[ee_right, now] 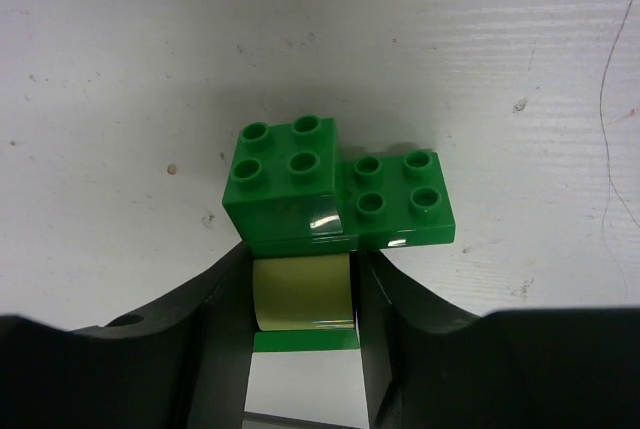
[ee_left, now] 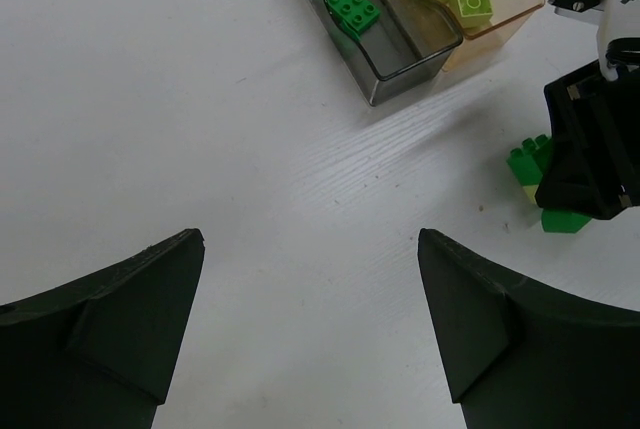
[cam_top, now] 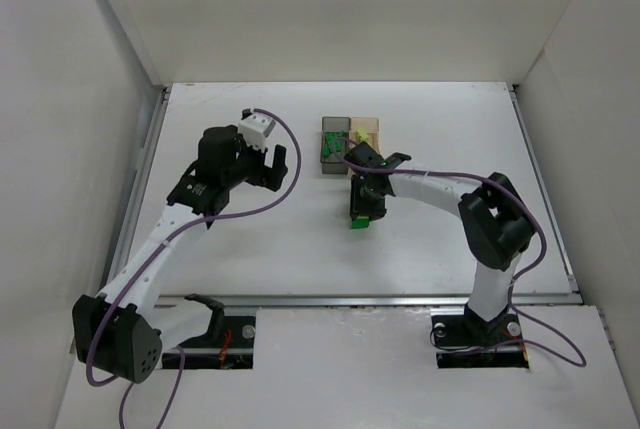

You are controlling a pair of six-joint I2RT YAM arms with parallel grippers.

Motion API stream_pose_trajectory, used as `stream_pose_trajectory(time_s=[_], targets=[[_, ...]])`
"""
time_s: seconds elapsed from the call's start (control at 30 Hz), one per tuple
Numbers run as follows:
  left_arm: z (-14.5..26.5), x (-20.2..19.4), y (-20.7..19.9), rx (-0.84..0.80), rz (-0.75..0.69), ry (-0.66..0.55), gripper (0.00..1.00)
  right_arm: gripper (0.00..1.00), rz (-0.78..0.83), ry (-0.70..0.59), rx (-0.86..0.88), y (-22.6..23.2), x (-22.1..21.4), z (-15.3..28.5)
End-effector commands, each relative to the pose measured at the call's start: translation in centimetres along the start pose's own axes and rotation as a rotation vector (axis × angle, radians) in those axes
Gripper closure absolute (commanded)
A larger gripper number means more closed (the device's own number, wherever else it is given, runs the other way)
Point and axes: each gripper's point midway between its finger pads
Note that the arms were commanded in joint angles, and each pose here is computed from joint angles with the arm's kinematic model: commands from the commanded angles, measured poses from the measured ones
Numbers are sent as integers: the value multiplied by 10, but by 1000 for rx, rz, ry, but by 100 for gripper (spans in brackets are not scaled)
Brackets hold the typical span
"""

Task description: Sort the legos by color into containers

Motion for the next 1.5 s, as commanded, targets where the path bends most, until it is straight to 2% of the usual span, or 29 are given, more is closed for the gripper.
stream_pose_trajectory(time_s=[0.0,0.07,0.27,0.37,0.4,0.43,0.47,0.53,0.57,0.63,0.67,0.77,0.87,0.97,1.03,1.23,1.37,1.47], targets=[[6,11,-1,0,-8,-48,15,91,41,-52,30,10,11,4],[6,9,-4,-23,-34,-44,17,99,70,-70,71,16,16,15],[9,-2,-30,-186,-149,-36,18,100,301,-180,290,42,31,87],[18,9,-59,-389,-232,-84,13,100,422,-262,402,50,35,124],[20,7,-70,-460,-243,-86,13,100,454,-258,439,51,30,129],[23,14,-78,-518,-257,-119,13,100,494,-307,488,56,33,145],[30,23,-94,-630,-247,-168,12,100,509,-324,515,59,33,153],[31,41,-105,-708,-210,-238,12,100,519,-343,526,59,35,161],[31,50,-109,-740,-100,-228,12,100,515,-368,526,60,39,165],[24,78,-110,-714,-39,-272,13,100,503,-406,511,61,48,171],[18,93,-104,-691,-3,-274,13,100,498,-434,515,61,52,177],[9,118,-95,-625,150,-245,21,100,491,-496,528,65,57,189],[7,142,-97,-617,214,-248,25,100,470,-576,582,70,65,213],[-4,147,-103,-602,241,-220,25,100,464,-621,618,71,67,228],[-9,141,-111,-638,293,-178,21,100,463,-629,624,73,69,230],[-9,152,-126,-722,319,-198,12,100,463,-629,624,75,70,230],[-16,152,-129,-700,321,-174,12,100,459,-634,617,74,71,230],[-19,150,-133,-708,321,-164,20,100,459,-634,617,74,71,230]])
Point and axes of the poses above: each gripper's point midway between its finger pads, its own z axis back along the fingers, its own y axis along the line the jaws close on, x = y × z, and after that the axes turned 11 degrees about -z, right-handed
